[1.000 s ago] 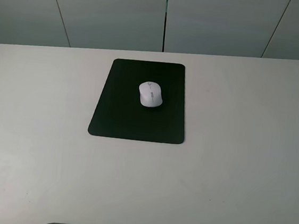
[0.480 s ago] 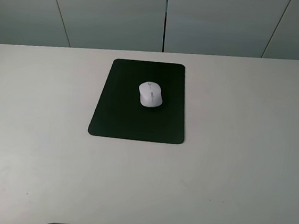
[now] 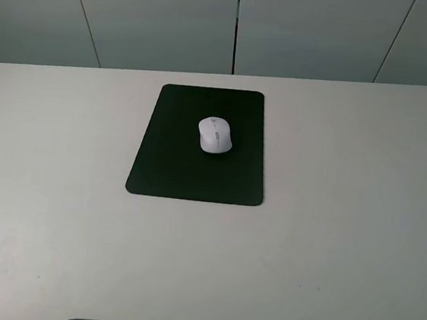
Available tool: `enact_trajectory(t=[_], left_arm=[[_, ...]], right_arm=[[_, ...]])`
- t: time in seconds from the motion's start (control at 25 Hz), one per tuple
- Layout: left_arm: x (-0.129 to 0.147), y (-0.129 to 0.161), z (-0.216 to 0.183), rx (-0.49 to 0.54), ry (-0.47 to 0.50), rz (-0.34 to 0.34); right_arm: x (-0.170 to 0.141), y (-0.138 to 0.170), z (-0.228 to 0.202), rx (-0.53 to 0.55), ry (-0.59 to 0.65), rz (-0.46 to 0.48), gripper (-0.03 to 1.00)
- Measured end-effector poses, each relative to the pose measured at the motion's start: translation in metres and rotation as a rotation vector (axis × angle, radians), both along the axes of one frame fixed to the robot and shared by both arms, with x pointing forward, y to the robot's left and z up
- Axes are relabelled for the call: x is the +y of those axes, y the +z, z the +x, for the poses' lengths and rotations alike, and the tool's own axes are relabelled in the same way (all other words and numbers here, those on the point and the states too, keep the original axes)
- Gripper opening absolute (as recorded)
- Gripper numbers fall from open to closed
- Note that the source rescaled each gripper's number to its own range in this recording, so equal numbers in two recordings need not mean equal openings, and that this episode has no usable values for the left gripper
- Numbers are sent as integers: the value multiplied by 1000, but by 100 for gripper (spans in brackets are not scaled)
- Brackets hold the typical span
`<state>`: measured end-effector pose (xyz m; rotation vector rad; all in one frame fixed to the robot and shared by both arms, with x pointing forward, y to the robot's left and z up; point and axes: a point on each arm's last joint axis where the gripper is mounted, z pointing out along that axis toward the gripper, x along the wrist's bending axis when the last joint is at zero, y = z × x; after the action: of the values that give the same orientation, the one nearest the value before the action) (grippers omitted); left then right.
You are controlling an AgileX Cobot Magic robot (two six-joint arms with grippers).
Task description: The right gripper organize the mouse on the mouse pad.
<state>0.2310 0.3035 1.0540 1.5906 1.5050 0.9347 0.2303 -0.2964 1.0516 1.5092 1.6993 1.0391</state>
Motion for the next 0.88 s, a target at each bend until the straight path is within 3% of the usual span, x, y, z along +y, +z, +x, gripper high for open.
enact_trajectory(t=[0.6, 0.88], left_arm=[[0, 0, 0, 0, 0, 0], [0, 0, 0, 0, 0, 0]], right_arm=[[0, 1, 0, -12, 0, -5, 100], [-2, 1, 1, -11, -87, -8, 100]])
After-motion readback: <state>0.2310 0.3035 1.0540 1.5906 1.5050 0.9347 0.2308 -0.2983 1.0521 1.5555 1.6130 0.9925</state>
